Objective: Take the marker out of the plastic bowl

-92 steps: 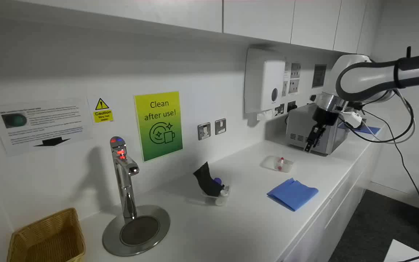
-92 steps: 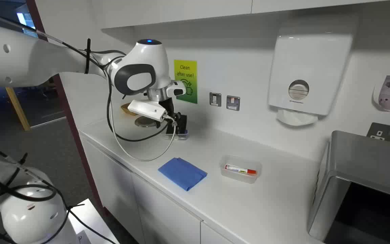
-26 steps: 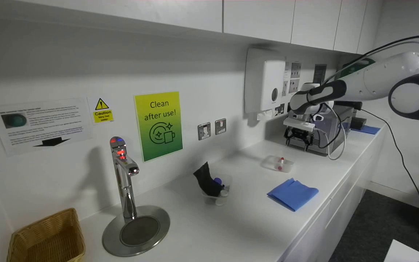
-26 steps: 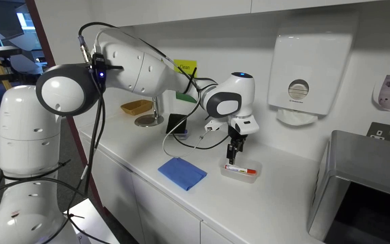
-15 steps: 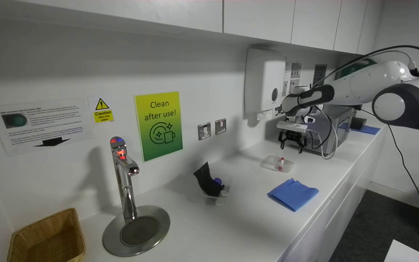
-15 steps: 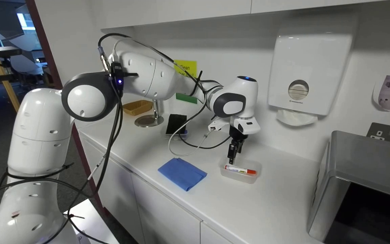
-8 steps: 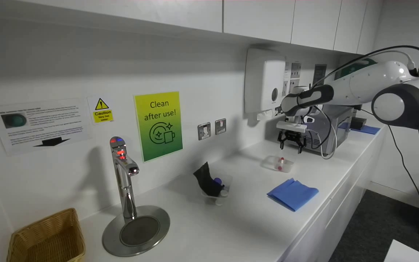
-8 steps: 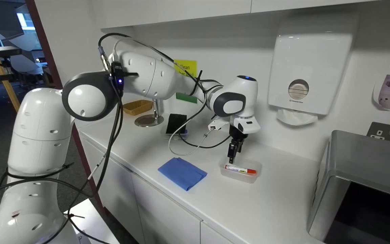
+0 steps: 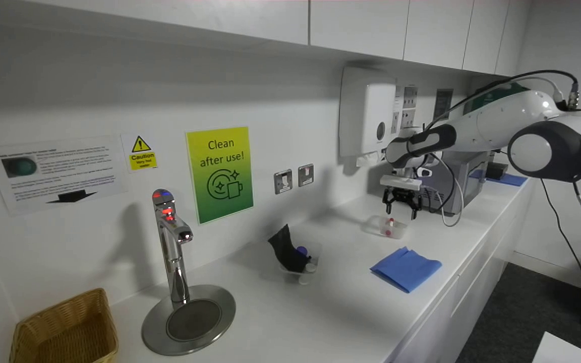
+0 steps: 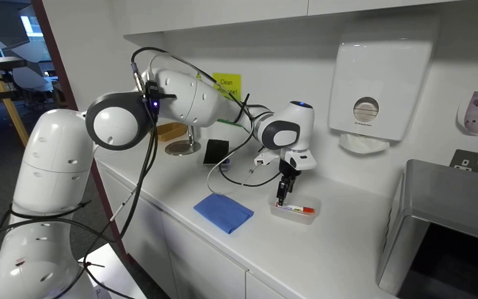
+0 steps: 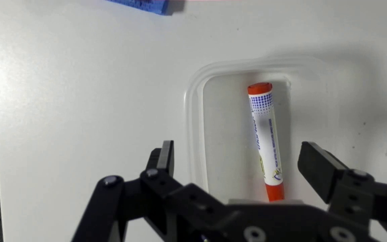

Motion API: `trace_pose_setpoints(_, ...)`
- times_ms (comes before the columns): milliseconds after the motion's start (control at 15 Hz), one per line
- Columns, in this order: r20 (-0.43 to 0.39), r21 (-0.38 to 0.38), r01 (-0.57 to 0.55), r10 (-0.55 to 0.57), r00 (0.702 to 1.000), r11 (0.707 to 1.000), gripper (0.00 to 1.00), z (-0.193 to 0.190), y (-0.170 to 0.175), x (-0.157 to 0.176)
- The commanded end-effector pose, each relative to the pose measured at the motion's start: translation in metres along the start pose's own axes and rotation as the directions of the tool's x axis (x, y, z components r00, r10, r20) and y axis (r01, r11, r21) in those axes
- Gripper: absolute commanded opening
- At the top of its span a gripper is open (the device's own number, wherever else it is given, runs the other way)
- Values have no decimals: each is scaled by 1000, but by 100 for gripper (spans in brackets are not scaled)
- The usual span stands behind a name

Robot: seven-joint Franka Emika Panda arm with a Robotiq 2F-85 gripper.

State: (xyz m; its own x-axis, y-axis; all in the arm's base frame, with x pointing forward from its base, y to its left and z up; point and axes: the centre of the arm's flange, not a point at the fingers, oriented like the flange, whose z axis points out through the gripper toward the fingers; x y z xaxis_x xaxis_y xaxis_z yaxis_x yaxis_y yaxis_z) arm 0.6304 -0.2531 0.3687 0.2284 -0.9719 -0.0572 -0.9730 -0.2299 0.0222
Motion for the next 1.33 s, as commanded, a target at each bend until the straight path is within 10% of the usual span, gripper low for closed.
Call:
trace_pose_setpoints(0,-12,-6,26,-26,1000,1000,100,3,-10,0)
trace_pose_setpoints(400,-12,-13,31,-31,999,999,100,4,-11,1)
trace_pose_setpoints(933,-7,-19,35,-36,999,999,29,8,-14,3)
trace_pose_setpoints(1267,-6,-23,34,-34,999,999,34,9,-15,5)
